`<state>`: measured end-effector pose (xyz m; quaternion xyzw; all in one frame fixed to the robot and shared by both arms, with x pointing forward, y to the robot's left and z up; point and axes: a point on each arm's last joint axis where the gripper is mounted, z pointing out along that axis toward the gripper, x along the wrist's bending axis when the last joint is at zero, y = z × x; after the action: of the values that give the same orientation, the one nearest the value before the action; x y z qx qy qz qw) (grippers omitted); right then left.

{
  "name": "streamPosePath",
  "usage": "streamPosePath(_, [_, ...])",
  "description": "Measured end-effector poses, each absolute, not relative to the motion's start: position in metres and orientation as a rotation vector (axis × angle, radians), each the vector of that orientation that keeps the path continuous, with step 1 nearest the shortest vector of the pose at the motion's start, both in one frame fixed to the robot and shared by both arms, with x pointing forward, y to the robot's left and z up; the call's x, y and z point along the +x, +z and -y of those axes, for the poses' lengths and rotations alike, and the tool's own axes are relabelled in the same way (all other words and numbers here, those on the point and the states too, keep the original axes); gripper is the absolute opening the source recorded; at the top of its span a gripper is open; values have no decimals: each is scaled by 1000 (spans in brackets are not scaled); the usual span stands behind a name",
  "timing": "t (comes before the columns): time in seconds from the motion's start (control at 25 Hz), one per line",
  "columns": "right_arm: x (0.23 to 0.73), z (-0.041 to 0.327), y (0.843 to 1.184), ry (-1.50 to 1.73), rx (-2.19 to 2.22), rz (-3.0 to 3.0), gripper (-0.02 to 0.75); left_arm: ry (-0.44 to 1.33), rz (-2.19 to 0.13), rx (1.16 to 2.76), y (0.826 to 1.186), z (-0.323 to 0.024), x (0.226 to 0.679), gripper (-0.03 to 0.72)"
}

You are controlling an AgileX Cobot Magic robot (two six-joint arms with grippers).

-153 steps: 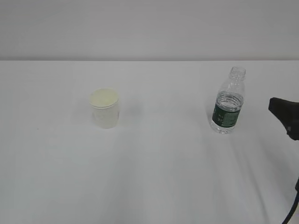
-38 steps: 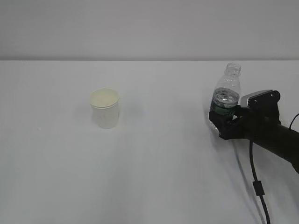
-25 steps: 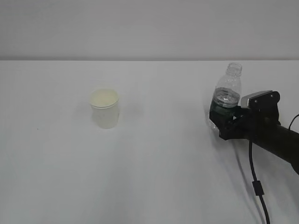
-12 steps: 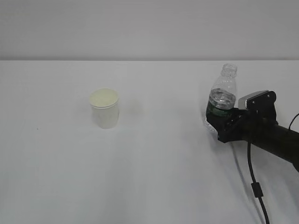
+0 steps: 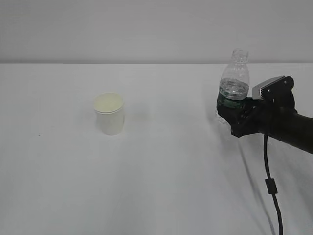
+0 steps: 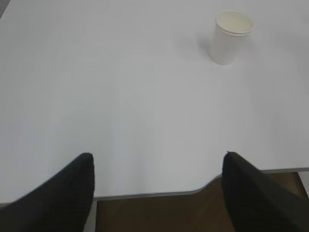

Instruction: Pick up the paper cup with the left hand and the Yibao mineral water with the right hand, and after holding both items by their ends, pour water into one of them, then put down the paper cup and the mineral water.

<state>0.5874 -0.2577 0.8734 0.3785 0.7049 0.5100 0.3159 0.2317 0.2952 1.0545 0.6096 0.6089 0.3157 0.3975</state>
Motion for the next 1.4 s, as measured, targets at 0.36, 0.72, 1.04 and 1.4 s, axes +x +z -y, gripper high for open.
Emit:
streamPosePath(0.36, [586,257,893,1344,979,-1854,462,865,-1440,1506,1077,-293,263,592])
streamPosePath(0.72, [585,255,893,1368,981,-1875,461,937,-1359,1381,1086,-293,288,592])
streamPosePath(1.04, [585,255,893,1371,979,-1876,461,941,-1347,1306,1065,-293,303,592])
streamPosePath(1.4, [584,254,908,1401,936,-1837,461,909,-1401,1317,1055,-293,324,592])
